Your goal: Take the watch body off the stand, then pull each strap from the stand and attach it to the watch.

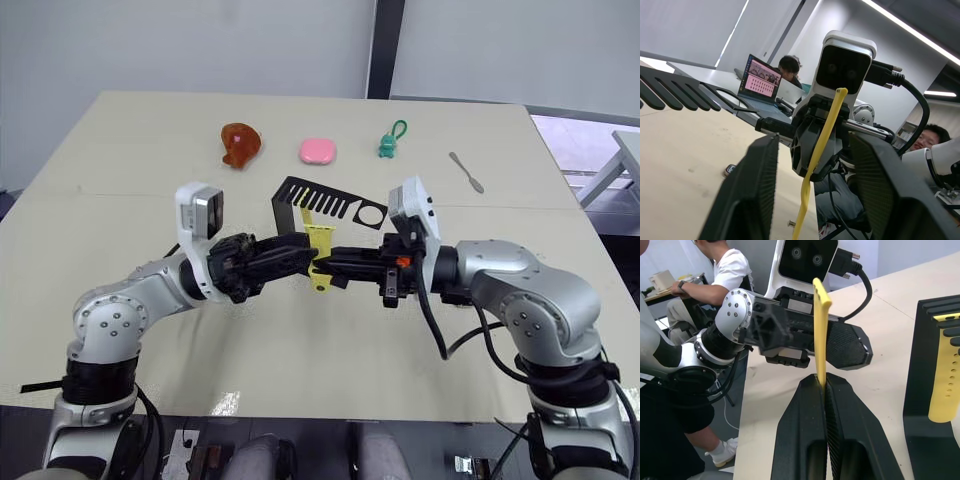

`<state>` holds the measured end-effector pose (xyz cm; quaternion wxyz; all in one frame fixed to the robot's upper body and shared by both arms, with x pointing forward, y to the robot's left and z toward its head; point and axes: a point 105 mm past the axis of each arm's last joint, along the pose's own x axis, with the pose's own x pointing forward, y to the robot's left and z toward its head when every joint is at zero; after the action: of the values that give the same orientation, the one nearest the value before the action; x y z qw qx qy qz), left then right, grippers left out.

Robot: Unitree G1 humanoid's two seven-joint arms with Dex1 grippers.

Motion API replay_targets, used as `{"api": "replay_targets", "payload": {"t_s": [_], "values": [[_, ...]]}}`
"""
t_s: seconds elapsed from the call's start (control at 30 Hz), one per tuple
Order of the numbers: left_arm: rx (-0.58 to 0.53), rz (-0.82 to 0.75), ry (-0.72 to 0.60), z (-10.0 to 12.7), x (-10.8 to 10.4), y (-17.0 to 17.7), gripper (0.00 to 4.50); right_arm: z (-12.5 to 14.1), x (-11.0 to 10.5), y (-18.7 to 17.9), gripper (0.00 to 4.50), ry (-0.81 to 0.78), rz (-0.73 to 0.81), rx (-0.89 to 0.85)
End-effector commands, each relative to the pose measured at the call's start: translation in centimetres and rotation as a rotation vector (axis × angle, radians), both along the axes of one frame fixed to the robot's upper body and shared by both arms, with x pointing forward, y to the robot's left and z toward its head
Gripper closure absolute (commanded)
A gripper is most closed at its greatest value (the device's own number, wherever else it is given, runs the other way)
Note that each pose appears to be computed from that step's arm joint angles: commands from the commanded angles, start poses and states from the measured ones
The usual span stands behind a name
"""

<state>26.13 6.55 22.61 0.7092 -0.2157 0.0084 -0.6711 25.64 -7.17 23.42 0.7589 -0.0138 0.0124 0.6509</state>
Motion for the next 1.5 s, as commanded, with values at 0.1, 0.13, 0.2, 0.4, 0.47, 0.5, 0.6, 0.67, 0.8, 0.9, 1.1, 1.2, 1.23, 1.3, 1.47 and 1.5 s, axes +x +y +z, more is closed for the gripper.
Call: {"api": "replay_targets", "payload": {"t_s": [0.1, 0.13, 0.2, 0.4, 0.47, 0.5, 0.6, 0.67, 0.8, 0.9, 1.1, 1.2, 1.23, 1.3, 1.47, 1.5], "values": [[-0.054, -0.01, -0.05, 1.27, -0.53, -0.28, 2.25, 0.94, -0.29, -0.22, 4.5, -0.031, -0.005, 0.027], [-0.057, -0.011, -0.051, 1.38, -0.53, -0.35, 2.25, 0.92, -0.31, -0.22, 4.5, -0.03, -0.004, 0.026], [-0.06, -0.012, -0.055, 1.6, -0.47, -0.39, 2.25, 0.89, -0.32, -0.2, 4.5, -0.028, -0.004, 0.025], [-0.054, -0.01, -0.064, 1.78, -0.34, -0.43, 2.76, 0.89, -0.3, -0.15, 4.5, -0.028, -0.005, 0.026], [-0.05, -0.014, -0.067, 1.8, -0.4, -0.56, 2.76, 0.89, -0.27, -0.15, 4.5, -0.028, -0.007, 0.026], [-0.049, -0.014, -0.068, 1.81, -0.37, -0.61, 2.76, 0.9, -0.24, -0.16, 4.5, -0.028, -0.008, 0.026], [-0.061, -0.006, -0.063, 1.92, -0.17, -0.5, 2.97, 0.95, -0.18, -0.17, 4.5, -0.029, -0.01, 0.025], [-0.065, -0.002, -0.059, 1.97, -0.03, -0.41, 3.63, 1.01, -0.15, -0.18, 4.5, -0.03, -0.012, 0.025], [-0.051, -0.006, -0.058, 1.81, -0.06, -0.52, 4.44, 1.11, -0.08, -0.21, 4.5, -0.029, -0.014, 0.025], [-0.047, -0.012, -0.057, 1.71, -0.16, -0.67, 4.44, 1.28, -0.07, -0.16, 4.5, -0.028, -0.013, 0.028], [-0.044, -0.014, -0.055, 1.62, -0.28, -0.78, 4.44, 1.36, -0.14, -0.1, 4.5, -0.028, -0.009, 0.024], [-0.047, -0.014, -0.055, 1.66, -0.28, -0.83, 4.44, 1.42, -0.12, -0.07, 4.5, -0.029, -0.009, 0.023], [-0.047, -0.015, -0.054, 1.67, -0.28, -0.86, 4.44, 1.44, -0.11, -0.06, 4.5, -0.029, -0.008, 0.023], [-0.048, -0.015, -0.053, 1.69, -0.28, -0.89, 4.44, 1.46, -0.11, -0.05, 4.5, -0.029, -0.008, 0.023], [-0.046, -0.026, -0.051, 1.67, -0.36, -0.96, 3.87, 1.5, -0.14, 0.03, 4.5, -0.032, -0.007, 0.024], [-0.042, -0.02, -0.058, 1.66, -0.29, -0.99, 3.57, 1.51, -0.14, 0.04, 4.5, -0.033, -0.008, 0.024]]}}
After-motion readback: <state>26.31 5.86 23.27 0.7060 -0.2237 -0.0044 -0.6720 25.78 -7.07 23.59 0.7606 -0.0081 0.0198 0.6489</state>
